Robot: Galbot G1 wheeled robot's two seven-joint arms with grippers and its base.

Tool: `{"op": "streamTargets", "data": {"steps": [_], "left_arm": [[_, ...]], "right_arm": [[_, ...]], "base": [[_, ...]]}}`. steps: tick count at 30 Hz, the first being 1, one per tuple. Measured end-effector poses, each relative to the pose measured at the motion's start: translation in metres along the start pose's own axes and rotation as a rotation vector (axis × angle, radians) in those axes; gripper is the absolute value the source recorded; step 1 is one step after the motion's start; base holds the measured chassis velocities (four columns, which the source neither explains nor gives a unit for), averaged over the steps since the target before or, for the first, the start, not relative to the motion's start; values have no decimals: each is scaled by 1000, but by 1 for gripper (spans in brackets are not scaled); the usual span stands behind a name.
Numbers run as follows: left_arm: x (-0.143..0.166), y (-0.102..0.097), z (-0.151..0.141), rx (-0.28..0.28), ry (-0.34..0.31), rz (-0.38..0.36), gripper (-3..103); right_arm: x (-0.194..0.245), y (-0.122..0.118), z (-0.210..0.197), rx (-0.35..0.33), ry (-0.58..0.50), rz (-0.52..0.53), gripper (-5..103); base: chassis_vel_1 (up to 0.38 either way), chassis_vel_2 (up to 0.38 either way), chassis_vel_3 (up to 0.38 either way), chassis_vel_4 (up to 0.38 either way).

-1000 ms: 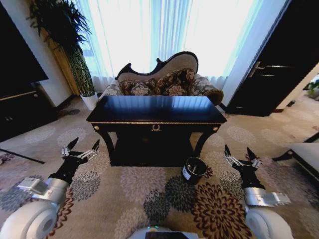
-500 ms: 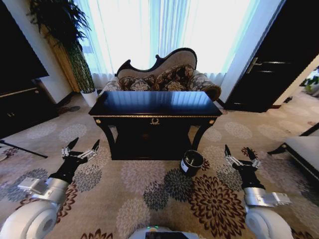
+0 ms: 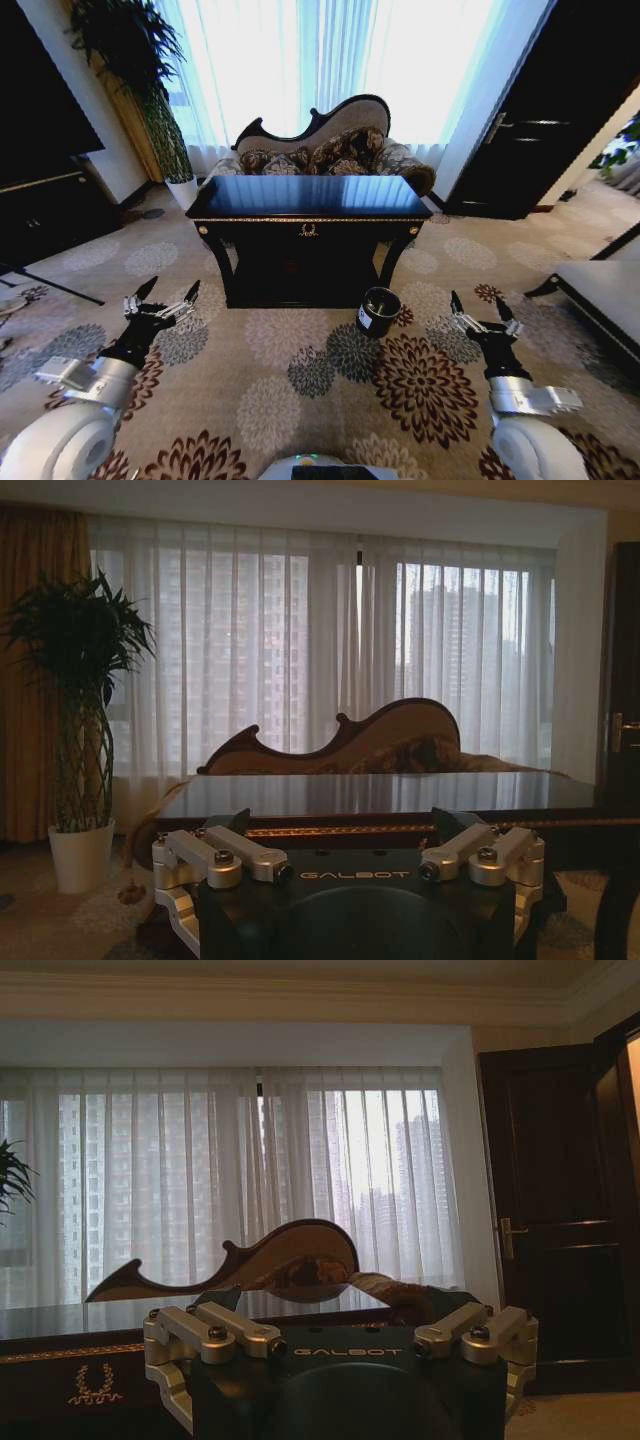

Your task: Move to the front of the table and place the trash on the table into the trash bin.

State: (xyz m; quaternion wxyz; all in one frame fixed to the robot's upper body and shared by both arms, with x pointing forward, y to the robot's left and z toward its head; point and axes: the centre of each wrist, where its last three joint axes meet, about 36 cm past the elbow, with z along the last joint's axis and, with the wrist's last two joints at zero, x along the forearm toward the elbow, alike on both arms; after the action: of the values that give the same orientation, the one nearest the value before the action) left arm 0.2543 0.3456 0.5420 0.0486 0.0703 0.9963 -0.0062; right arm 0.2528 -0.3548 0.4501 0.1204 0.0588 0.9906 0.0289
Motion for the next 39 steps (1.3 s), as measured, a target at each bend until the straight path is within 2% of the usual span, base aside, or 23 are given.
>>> {"op": "streamTargets", "data": {"steps": [15,39], "left_arm": [[0,0,0,0,0,0,100],[0,0,0,0,0,0,100]], "right_arm": [[0,0,0,0,1,0,100],[0,0,0,0,0,0,100]], "base": [[178,-169,-171,181],[3,-4,-4,4]]}}
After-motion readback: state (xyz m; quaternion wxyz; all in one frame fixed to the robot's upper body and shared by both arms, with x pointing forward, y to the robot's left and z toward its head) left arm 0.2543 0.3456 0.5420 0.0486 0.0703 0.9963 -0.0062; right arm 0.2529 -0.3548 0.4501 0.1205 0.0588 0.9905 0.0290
